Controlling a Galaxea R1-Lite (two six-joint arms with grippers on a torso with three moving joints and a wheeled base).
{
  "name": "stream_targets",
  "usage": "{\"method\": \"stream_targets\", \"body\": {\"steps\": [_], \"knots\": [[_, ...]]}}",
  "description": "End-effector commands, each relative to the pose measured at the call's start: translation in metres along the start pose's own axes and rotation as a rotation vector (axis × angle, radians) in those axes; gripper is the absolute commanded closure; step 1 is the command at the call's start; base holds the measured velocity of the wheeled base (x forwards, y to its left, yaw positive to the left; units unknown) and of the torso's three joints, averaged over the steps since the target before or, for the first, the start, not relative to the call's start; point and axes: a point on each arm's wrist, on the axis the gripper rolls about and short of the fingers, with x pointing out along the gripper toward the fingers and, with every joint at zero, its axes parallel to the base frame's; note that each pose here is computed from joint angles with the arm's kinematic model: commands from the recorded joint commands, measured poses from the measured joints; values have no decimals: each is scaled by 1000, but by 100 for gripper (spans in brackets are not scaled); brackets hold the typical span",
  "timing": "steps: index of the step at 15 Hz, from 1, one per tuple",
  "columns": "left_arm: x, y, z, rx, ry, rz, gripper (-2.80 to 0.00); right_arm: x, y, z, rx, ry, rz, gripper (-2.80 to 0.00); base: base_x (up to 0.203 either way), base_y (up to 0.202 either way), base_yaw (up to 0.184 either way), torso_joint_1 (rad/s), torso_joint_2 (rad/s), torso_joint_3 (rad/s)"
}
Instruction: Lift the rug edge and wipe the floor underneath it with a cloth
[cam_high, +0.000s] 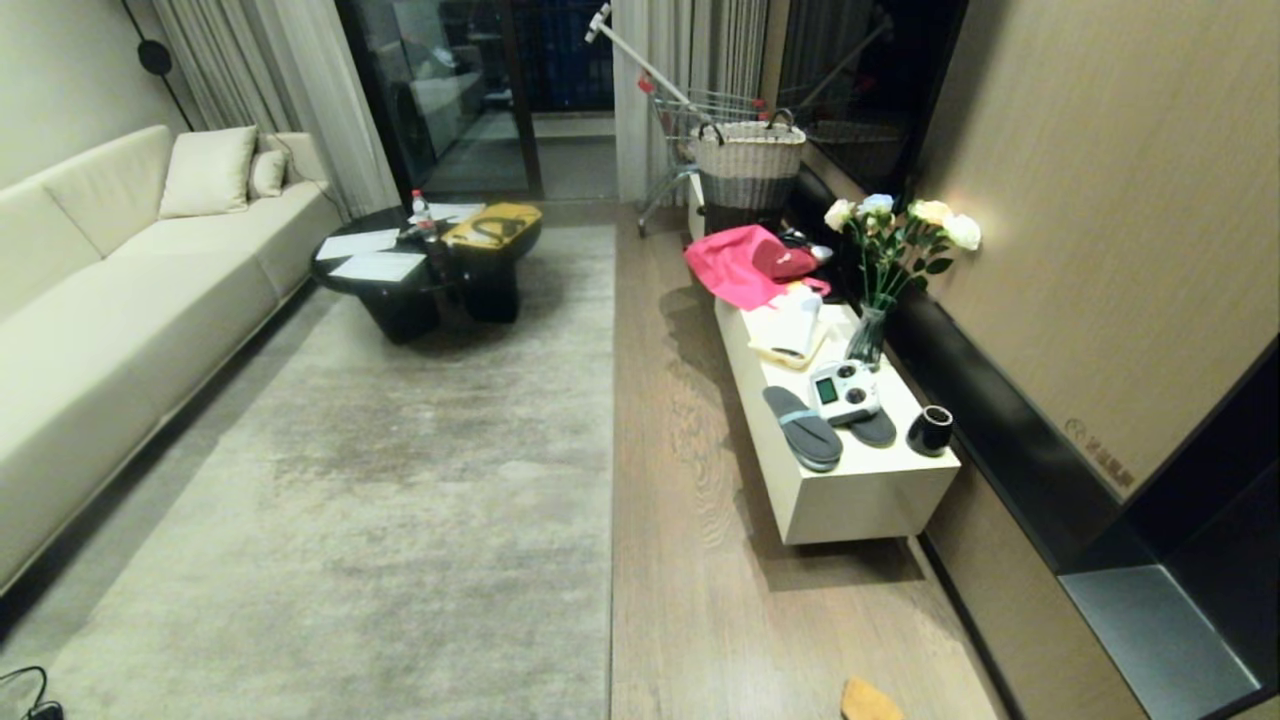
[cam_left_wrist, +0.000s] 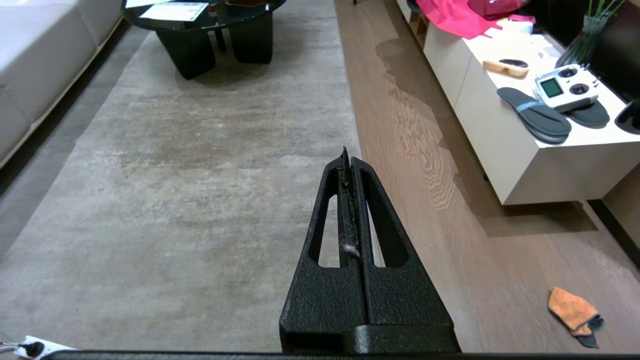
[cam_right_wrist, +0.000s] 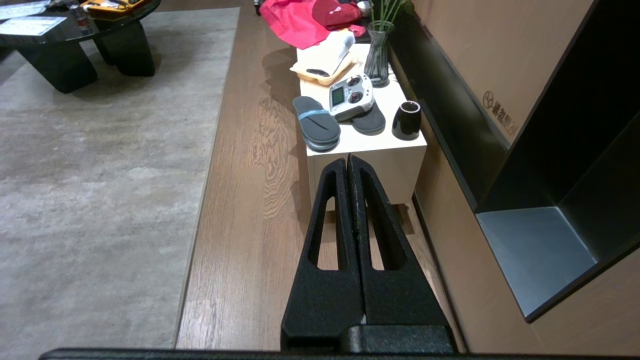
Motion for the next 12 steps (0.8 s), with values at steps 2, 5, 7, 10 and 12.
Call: {"method": "stream_targets", "body": {"steps": [2, 5, 7, 10, 12], "knots": [[0, 0, 0, 0, 0, -1, 0, 0, 0, 0, 0, 0, 1, 0, 0, 0, 0, 143, -328, -189], [0, 0, 0, 0, 0, 0, 0, 0, 0, 0, -2, 0, 1, 0, 0, 0, 0, 142, -335, -188], [0, 0, 0, 0, 0, 0, 0, 0, 0, 0, -2, -1, 1, 0, 0, 0, 0, 144, -329, -178], [0, 0, 0, 0, 0, 0, 0, 0, 0, 0, -2, -1, 1, 0, 0, 0, 0, 150, -318, -176], [0, 0, 0, 0, 0, 0, 0, 0, 0, 0, 0, -1, 1, 0, 0, 0, 0, 133, -294, -164]]}}
